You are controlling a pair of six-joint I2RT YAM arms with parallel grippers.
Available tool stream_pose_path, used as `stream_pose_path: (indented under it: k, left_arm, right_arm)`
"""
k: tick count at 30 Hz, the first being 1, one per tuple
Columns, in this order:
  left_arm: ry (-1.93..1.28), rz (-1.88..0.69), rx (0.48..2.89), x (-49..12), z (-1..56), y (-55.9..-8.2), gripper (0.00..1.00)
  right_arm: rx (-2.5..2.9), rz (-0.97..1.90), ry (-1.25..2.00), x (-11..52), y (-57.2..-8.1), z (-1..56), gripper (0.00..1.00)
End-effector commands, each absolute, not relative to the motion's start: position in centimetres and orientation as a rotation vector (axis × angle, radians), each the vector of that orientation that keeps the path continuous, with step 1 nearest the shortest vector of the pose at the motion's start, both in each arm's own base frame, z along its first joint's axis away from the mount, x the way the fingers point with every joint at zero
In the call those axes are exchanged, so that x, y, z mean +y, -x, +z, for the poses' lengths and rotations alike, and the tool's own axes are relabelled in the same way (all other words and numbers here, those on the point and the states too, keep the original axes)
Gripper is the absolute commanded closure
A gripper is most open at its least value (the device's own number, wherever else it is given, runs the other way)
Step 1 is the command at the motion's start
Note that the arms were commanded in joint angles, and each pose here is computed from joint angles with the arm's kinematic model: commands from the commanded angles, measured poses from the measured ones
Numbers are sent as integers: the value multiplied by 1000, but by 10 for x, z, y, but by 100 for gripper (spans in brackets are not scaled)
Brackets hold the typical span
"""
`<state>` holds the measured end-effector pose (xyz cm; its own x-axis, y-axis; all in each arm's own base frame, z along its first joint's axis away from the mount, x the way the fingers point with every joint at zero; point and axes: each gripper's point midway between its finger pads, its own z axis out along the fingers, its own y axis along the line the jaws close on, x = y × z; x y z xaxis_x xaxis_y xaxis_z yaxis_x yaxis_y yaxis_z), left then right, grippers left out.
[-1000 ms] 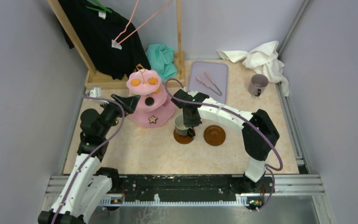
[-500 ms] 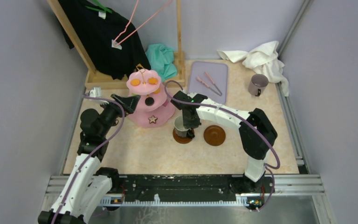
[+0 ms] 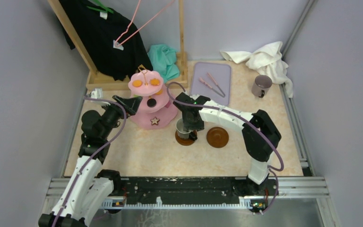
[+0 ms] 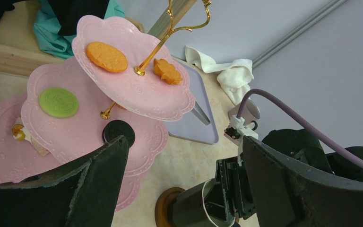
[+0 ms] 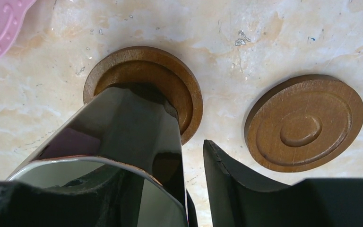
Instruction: Serve the afternoon tea
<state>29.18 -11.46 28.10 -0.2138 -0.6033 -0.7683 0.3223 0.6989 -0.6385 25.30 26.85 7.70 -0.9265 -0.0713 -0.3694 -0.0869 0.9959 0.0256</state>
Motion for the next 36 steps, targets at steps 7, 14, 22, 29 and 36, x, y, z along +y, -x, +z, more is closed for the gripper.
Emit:
stream_pose_path:
  k: [7,14,22,29,36]
  left_arm:
    - [198,-851,1546,-116,292,-290,5]
    - [196,-845,1559,-116,291,-292,5]
    - [154,-800,1601,-124,289,-293,8]
    - [37,-775,1701,-157,278,-290,7]
    - [-57,-778,1786,-183,260,-279,8]
  right_arm:
    - [2605,142,71,269,-265,137,51]
    - [2504,201,47,261,-268,185,51]
    - [2212,135,-26,216,-286,257,43]
    - [2036,207,-197,154,-329,295,32]
    - [1945,-36,-300,97,-366,312,21]
